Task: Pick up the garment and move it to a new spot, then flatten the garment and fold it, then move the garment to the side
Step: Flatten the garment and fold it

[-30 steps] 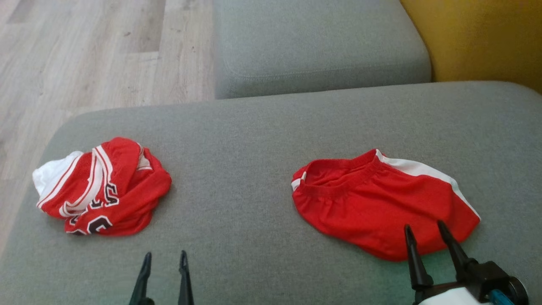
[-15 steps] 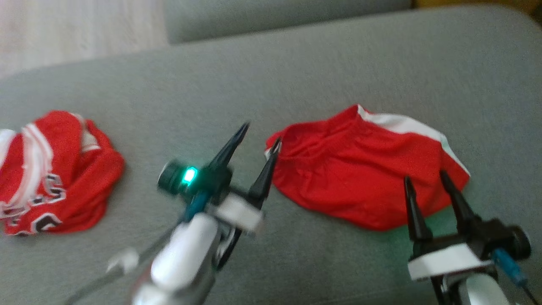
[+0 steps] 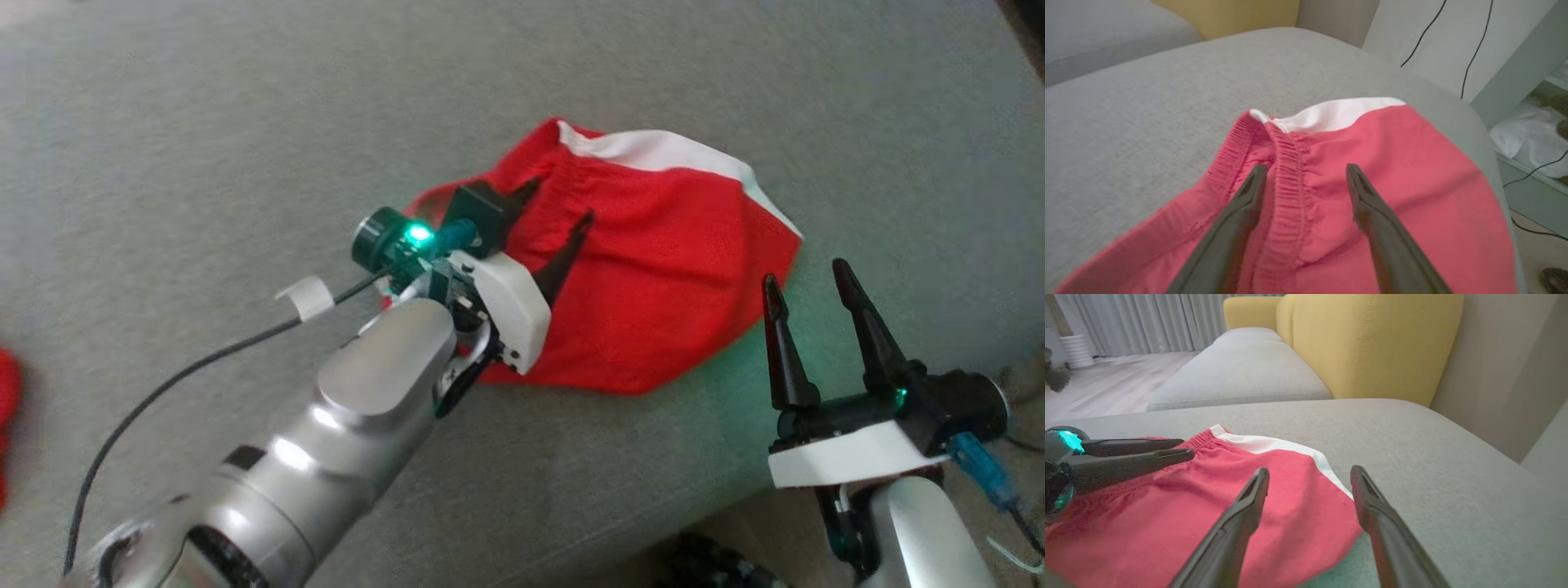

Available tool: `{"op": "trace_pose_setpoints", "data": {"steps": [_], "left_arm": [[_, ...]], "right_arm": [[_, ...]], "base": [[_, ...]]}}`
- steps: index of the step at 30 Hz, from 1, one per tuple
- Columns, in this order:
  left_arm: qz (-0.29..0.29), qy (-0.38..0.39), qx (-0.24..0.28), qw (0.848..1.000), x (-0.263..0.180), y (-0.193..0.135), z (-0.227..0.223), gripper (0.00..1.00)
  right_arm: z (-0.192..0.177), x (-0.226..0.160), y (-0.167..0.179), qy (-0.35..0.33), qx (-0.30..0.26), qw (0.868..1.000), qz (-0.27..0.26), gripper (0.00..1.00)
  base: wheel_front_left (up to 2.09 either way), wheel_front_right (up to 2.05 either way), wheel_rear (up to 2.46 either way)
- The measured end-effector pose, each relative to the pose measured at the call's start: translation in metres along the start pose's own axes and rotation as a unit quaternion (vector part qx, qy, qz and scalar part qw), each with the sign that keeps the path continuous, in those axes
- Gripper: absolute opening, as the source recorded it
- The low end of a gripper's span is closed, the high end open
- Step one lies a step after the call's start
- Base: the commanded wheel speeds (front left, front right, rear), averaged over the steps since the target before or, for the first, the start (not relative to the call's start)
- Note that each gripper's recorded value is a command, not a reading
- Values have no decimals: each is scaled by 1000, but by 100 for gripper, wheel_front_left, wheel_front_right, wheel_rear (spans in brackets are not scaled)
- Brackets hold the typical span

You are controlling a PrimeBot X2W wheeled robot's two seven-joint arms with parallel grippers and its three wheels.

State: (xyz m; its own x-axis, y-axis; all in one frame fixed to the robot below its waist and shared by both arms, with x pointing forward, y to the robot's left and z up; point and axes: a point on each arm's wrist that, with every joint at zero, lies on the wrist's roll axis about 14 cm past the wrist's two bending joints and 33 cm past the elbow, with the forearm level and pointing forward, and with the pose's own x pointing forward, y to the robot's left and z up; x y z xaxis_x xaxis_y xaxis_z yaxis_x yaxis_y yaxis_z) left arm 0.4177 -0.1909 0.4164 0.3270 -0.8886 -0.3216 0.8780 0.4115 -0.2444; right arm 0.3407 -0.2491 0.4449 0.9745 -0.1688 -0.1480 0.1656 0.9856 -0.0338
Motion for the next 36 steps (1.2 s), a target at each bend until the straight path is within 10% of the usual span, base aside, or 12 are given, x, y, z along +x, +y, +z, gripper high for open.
{"op": "trace_pose_setpoints", "data": {"steps": [4,5,6,19,36], "left_arm": [[2,22,6,1000,16,6,-16,95],[0,17,5,1000,19,5,-16,27],[-4,8,-1,1000,21,5,-14,0],[21,-75,-26,997,-27,10,14,0],[156,-30,-75,984,-169,-8,-81,0]], "right_arm": [[-7,-6,-13,16,-5,1000,-22,100],[-9,-6,-15,19,-7,999,-25,100],[-10,-6,-16,21,-8,999,-28,100],[6,16,13,-14,-11,1000,25,100],[42,5,76,-79,3,989,125,100]], "base": [[0,0,0],[0,0,0],[0,0,0],[0,0,0],[0,0,0]]}}
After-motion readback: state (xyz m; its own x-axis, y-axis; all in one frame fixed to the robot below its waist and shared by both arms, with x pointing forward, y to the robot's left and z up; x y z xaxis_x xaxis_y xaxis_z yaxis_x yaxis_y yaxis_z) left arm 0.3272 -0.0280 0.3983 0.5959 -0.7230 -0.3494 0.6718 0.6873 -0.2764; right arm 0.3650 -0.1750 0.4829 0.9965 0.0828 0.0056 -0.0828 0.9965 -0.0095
